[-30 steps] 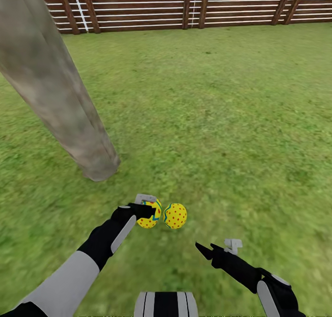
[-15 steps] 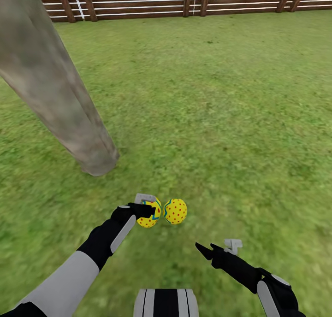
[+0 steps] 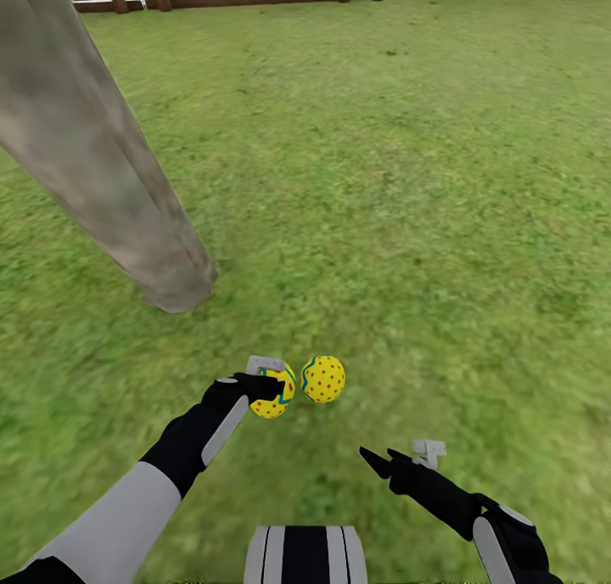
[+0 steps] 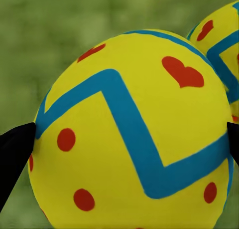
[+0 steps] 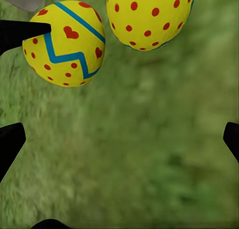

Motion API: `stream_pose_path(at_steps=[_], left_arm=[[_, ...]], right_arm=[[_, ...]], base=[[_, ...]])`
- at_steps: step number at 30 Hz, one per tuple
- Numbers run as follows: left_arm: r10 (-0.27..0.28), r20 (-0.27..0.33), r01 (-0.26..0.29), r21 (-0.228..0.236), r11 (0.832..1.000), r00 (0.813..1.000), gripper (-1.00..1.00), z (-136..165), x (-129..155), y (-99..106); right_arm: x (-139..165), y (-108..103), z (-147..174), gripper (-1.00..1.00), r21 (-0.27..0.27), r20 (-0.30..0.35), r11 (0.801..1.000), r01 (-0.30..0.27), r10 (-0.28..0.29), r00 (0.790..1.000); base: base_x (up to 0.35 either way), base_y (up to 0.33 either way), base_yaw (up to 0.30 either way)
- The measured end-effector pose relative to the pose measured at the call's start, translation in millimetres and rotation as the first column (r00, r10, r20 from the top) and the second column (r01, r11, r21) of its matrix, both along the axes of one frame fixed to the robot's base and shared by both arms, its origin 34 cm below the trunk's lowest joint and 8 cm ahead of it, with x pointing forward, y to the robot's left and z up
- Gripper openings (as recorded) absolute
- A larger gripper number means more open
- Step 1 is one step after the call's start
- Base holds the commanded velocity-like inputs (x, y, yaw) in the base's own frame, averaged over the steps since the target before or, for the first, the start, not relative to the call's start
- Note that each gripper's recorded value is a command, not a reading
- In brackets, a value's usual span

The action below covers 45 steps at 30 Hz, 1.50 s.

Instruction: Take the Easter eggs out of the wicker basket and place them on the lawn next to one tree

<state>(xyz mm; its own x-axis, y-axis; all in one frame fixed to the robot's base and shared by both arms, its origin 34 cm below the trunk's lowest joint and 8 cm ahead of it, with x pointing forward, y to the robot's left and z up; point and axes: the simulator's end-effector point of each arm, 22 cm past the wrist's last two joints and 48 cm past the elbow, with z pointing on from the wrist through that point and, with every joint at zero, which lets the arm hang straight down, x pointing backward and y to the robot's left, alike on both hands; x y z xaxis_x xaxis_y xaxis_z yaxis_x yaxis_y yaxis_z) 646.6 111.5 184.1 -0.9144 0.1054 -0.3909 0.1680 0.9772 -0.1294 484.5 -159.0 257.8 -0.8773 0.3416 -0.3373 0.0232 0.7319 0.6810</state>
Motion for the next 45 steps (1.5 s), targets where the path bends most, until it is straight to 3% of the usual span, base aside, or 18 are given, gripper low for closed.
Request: stream_pose_path(at_steps=[24, 45], left_arm=[[0.001, -0.082, -0.001, 0.0, 1.0, 0.997, -1.0, -47, -27, 0], [-0.002, -0.086, 0.001, -0.007, 1.0, 0.996, -1.0, -52, -29, -2]], right_arm=[[-22, 0, -35, 1.0, 0.001, -0.087, 1.0, 0.0, 0.0, 0.996], [-27, 0, -42, 1.0, 0.001, -0.104, 1.0, 0.001, -0.001, 0.995]], base=[[0.0, 0.0, 0.0], [0.0, 0.0, 0.0]])
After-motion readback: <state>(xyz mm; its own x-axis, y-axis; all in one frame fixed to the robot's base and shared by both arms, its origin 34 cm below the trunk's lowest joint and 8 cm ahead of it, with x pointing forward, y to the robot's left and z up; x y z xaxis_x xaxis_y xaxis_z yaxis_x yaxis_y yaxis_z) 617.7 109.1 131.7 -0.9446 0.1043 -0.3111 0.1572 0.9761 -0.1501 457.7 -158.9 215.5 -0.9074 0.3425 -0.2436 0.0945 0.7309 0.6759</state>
